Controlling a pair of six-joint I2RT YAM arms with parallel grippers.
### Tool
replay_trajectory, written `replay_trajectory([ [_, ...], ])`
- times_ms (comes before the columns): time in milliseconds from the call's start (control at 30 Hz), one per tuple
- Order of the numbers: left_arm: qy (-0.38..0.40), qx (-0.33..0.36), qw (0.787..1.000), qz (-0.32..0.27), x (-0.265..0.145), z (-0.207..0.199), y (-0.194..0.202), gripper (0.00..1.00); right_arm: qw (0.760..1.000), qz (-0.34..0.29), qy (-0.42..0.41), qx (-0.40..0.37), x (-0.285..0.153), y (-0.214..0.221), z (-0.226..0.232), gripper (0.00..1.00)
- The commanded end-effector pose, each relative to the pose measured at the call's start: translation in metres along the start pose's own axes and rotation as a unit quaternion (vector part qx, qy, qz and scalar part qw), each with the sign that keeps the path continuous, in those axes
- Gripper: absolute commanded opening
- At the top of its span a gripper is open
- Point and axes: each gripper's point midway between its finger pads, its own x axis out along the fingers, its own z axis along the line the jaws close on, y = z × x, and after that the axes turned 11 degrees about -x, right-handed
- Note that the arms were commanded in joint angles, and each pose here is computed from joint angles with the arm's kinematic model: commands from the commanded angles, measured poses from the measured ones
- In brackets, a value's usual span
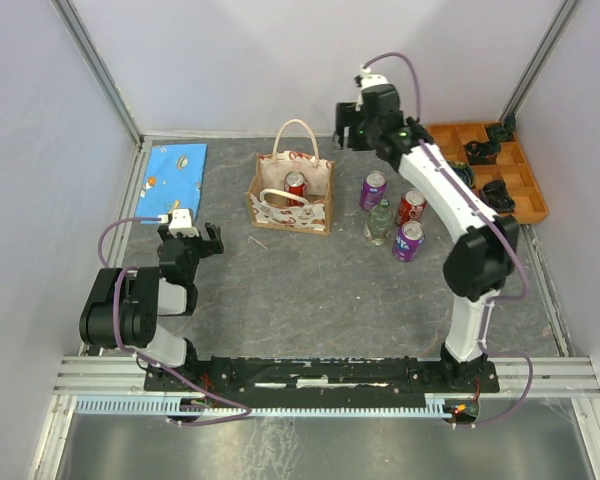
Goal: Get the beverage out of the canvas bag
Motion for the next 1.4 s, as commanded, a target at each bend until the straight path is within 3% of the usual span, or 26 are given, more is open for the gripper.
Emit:
replay_trajectory([
  [0,0.004,0.023,0.999,-0.031,0.006,-0.003,-0.019,0.99,0.996,-0.012,-0.074,-0.054,0.01,-0.014,0.054,0.8],
  [367,0.005,0.022,0.999,-0.031,0.006,-0.003,-0.02,0.99,0.982,0.054,-0.135,-0.121,0.043,0.048,0.126,0.84],
  [667,0.006,0.022,0.999,-0.031,0.006,-0.003,-0.019,0.99,0.978,0.089,-0.129,-0.137,0.07,0.084,0.134,0.99],
  [1133,0.005,0.022,0.999,-0.031,0.006,-0.003,-0.019,0.99,0.974,0.117,-0.121,-0.155,0.105,0.112,0.137,0.99],
  [1367,0.006,0.022,0.999,-0.031,0.006,-0.003,-0.02,0.99,0.972,0.131,-0.105,-0.166,0.112,0.124,0.13,0.87],
])
